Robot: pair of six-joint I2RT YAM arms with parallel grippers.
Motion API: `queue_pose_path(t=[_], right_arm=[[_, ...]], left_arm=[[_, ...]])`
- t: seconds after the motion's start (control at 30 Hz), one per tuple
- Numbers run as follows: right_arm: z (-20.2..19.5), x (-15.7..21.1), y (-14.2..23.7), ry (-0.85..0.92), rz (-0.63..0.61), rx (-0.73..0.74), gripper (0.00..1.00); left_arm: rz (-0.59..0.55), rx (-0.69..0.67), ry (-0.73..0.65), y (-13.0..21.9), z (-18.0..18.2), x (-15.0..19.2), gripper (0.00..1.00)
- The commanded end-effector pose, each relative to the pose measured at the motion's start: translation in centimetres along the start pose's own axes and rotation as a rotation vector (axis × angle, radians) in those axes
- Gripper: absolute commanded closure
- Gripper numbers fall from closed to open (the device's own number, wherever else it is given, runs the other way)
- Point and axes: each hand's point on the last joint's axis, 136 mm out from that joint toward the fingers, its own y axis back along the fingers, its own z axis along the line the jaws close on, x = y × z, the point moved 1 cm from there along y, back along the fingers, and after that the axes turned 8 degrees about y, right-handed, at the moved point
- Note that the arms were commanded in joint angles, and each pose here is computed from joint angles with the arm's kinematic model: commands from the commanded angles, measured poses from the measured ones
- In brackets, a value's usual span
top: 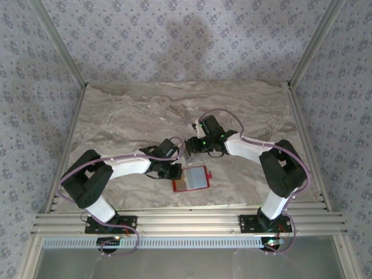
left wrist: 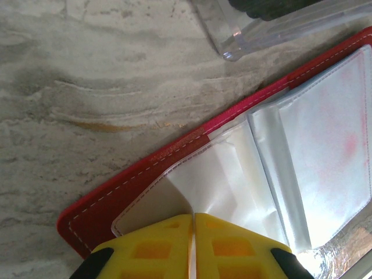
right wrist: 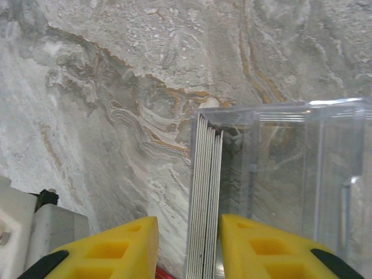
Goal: Put the credit cards into the card holder
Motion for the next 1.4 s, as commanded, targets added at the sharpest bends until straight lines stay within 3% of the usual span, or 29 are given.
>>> queue_pose_path(t=[0.0,0.23,0.83,1.37], right_arm=[[0.3,0.3,-0.8,-0.013,0.026,-0.040,0.64],[0.0,0.6,-1.6,-0.022,0.044,-0.043,0.65],[1.0,-0.7,1.6,-0.059,-0.059,-0.122,0.70],[0.2,-0.7,2.1,-0.058,-0.072,-0.053,0.86]], left_arm=[[0.035,-0.029,0.008,-0.7,0.7,0.6,0.90],[0.036,-0.029,0.006,-0.7,0.7,0.6,0.90],[0.035,-0.027,0.006,-0.7,0.7,0.6,0.91],[0.040,-0.028,0.005,-0.8,0.7,0.6,0.91]])
